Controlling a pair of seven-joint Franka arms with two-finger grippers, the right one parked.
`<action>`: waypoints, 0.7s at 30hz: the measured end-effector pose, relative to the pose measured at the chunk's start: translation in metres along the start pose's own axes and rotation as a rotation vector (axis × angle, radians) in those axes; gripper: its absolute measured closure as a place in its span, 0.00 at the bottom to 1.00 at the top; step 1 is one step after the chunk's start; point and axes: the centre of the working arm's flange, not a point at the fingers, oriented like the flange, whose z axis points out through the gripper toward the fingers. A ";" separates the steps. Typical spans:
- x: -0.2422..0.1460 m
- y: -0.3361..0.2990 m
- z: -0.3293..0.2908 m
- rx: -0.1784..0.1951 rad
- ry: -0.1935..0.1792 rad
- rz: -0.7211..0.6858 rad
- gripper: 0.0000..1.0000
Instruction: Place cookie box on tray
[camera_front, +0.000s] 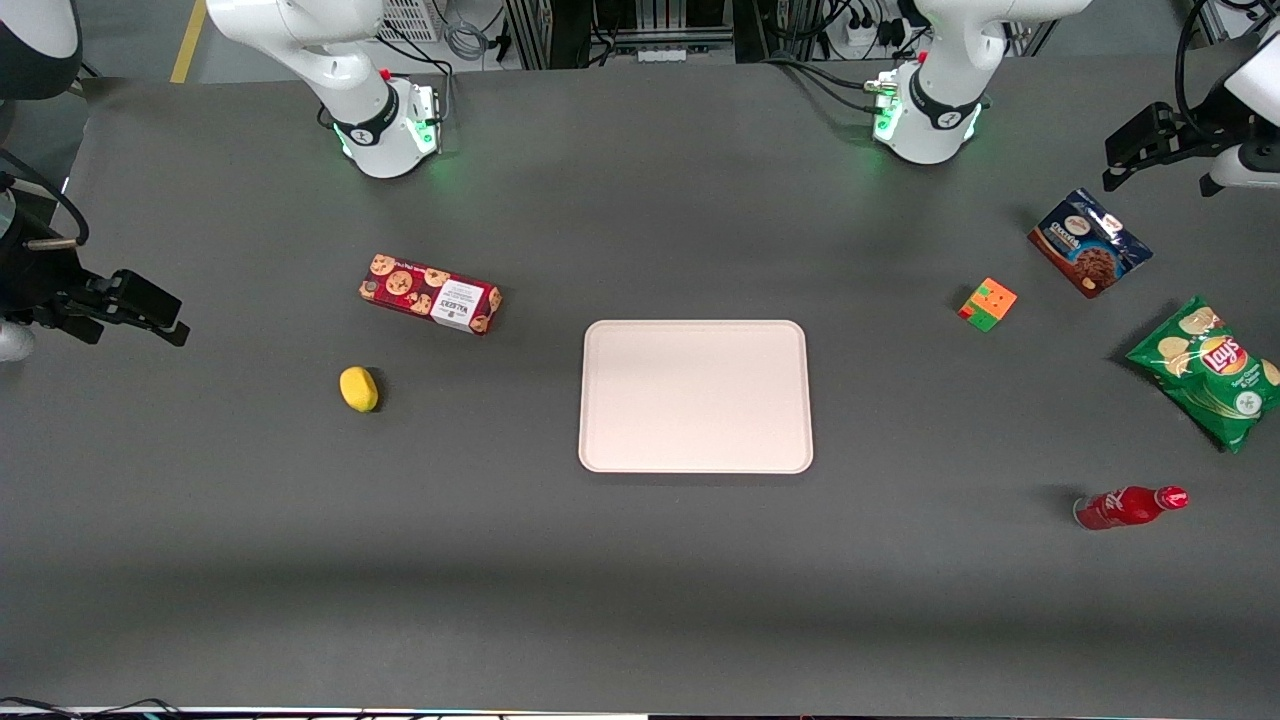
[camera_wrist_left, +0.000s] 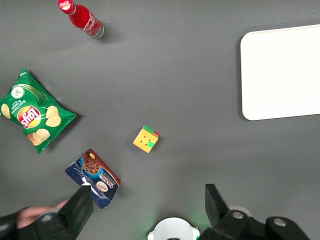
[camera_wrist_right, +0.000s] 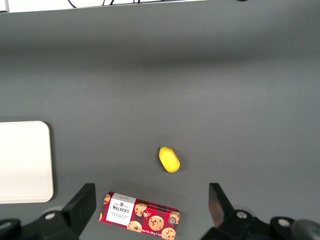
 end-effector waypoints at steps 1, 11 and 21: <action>0.000 0.000 0.000 0.000 0.000 0.000 0.00; 0.002 0.000 0.000 0.001 0.010 0.000 0.00; 0.010 -0.001 0.008 0.000 0.003 -0.001 0.00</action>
